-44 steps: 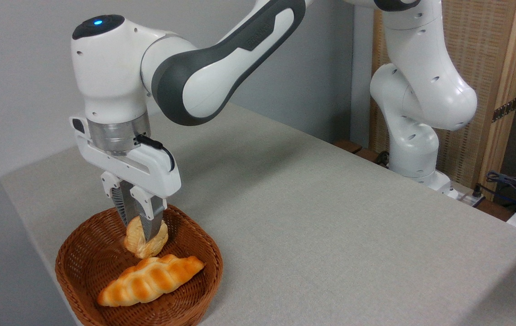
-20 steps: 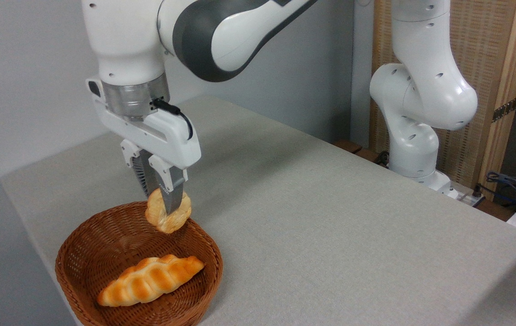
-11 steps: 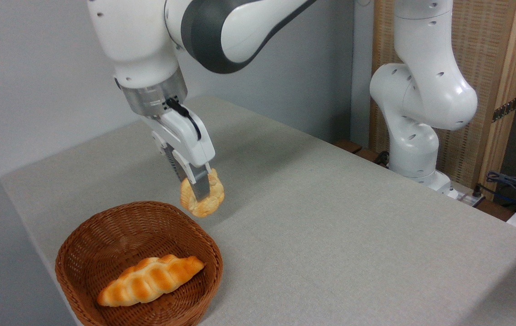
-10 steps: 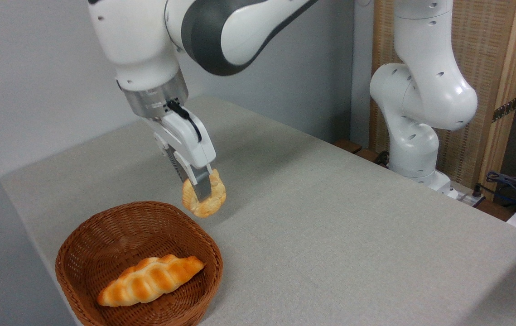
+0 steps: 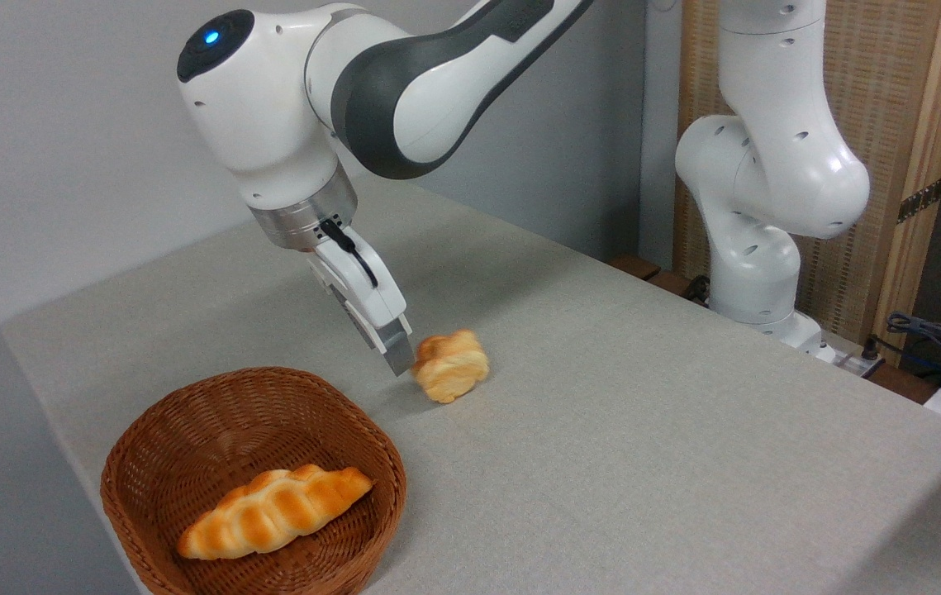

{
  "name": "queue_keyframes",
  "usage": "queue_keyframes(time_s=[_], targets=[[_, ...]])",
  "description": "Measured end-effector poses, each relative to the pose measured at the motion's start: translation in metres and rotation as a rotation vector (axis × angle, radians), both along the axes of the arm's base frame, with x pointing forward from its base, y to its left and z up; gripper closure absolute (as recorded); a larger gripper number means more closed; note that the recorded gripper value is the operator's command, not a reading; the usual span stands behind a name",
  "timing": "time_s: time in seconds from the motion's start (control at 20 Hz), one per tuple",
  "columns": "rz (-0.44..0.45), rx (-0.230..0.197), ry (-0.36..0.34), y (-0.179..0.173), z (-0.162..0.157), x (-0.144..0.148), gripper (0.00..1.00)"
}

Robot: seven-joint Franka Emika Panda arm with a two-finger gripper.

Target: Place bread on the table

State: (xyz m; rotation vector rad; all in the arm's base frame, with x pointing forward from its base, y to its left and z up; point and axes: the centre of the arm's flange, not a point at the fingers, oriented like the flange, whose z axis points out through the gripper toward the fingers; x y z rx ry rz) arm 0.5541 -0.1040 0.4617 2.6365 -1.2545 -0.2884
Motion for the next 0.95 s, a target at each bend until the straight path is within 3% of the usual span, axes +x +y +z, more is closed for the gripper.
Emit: queue_keyframes(time_s=[0.3, 0.5, 0.65, 0.95], targets=[[-0.001, 0.000, 0.001, 0.000, -0.001, -0.001, 0.00], [0.006, 0.004, -0.039, 0.005, 0.014, 0.002, 0.00], [0.021, 0.011, -0.130, 0.015, 0.042, 0.008, 0.00], [0.065, 0.003, -0.264, 0.033, 0.066, 0.019, 0.00]])
